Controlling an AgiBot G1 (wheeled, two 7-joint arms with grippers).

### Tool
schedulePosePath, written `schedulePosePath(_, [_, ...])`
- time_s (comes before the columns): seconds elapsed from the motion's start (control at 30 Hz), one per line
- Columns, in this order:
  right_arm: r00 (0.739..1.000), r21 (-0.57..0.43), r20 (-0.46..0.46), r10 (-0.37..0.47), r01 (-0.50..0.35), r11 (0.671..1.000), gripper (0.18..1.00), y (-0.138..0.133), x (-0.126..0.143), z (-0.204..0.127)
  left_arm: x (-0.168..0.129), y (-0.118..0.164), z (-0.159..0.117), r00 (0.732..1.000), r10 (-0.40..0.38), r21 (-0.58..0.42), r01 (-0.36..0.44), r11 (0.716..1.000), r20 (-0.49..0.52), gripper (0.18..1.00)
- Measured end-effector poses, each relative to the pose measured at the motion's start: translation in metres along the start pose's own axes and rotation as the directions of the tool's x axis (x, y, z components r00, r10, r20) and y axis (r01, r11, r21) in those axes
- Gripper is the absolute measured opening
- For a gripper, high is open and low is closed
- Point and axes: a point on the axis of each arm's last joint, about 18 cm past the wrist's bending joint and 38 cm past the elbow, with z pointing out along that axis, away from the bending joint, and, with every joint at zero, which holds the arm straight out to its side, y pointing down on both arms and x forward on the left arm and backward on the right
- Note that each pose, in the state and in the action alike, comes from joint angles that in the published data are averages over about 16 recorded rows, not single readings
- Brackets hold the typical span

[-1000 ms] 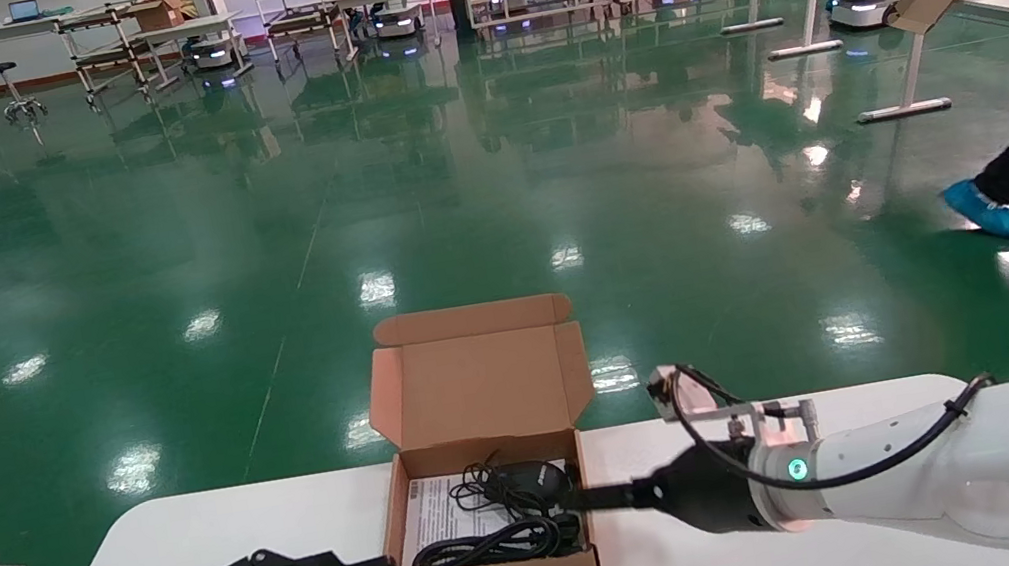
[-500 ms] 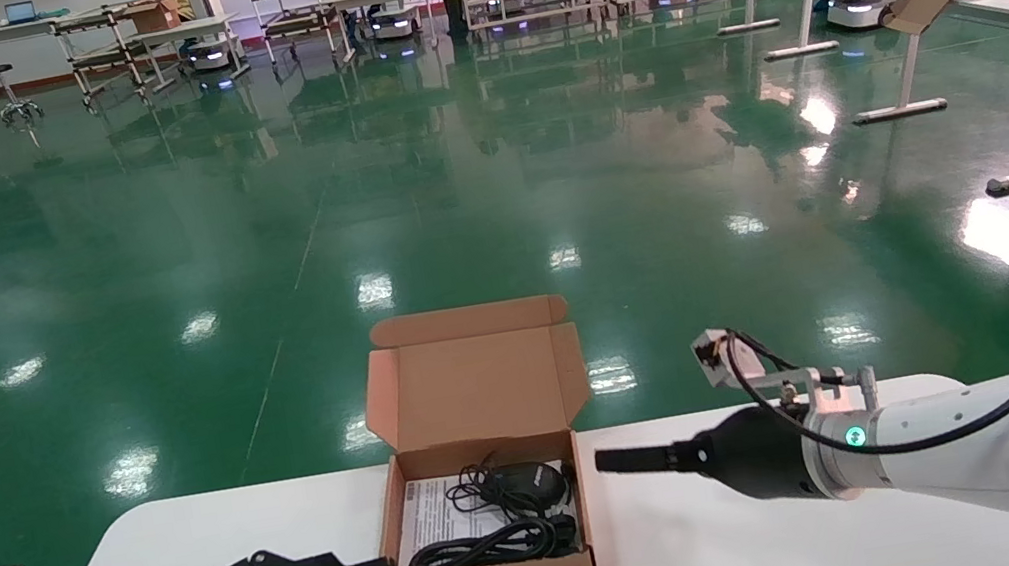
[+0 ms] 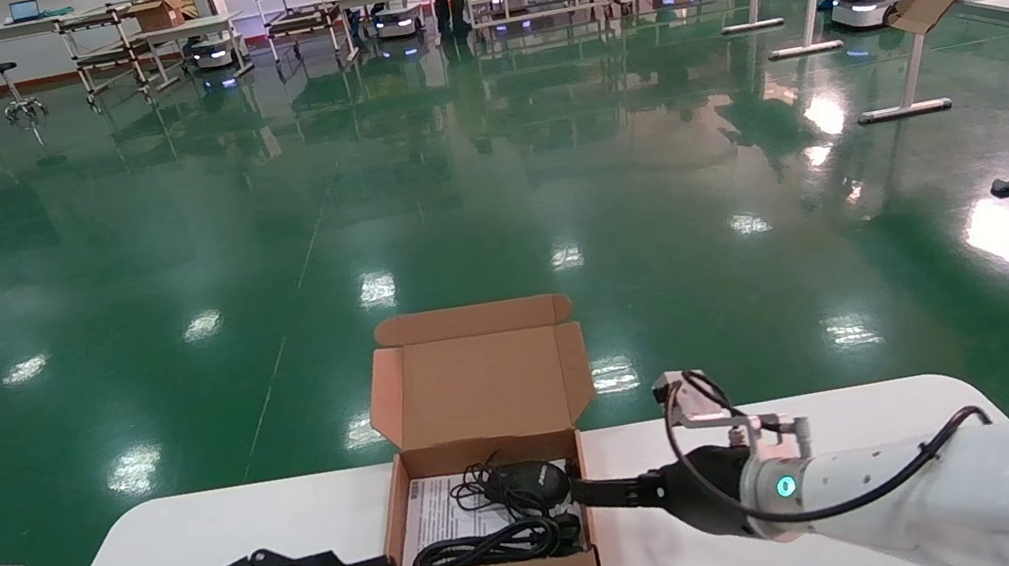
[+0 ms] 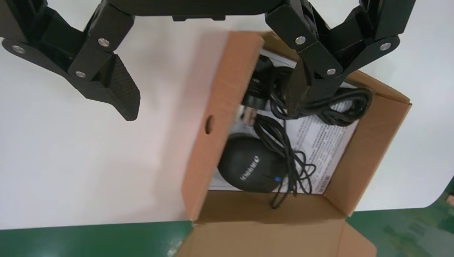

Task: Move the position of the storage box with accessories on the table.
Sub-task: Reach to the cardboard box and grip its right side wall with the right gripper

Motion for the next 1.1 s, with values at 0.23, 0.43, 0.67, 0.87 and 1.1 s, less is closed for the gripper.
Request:
schedulePosePath(0.23, [1.000,-0.003,0.000,-0.001,0.001,1.000,1.000,0.014,-0.009,0.010,0.000,0.000,0.000,1.000,0.000,0.000,0.000,1.000,0.000,1.000])
schedulePosePath(0.43, [1.000,-0.008,-0.014,-0.003,0.002,1.000,1.000,0.022,-0.008,0.013,0.000,0.000,0.000,1.000,0.000,0.000,0.000,1.000,0.000,1.000])
schedulePosePath(0.67, [0.999,-0.007,-0.034,-0.003,0.002,1.000,1.000,0.028,-0.003,0.015,0.000,0.000,0.000,1.000,0.000,0.000,0.000,1.000,0.000,1.000])
schedulePosePath(0.87, [0.999,0.004,-0.041,-0.002,0.003,1.000,0.998,0.031,-0.001,0.017,0.000,0.000,0.000,1.000,0.000,0.000,0.000,1.000,0.000,1.000])
schedulePosePath(1.1, [0.999,0.019,-0.047,-0.002,0.003,1.000,0.975,0.034,0.000,0.018,0.000,0.000,0.000,1.000,0.000,0.000,0.000,1.000,0.000,1.000])
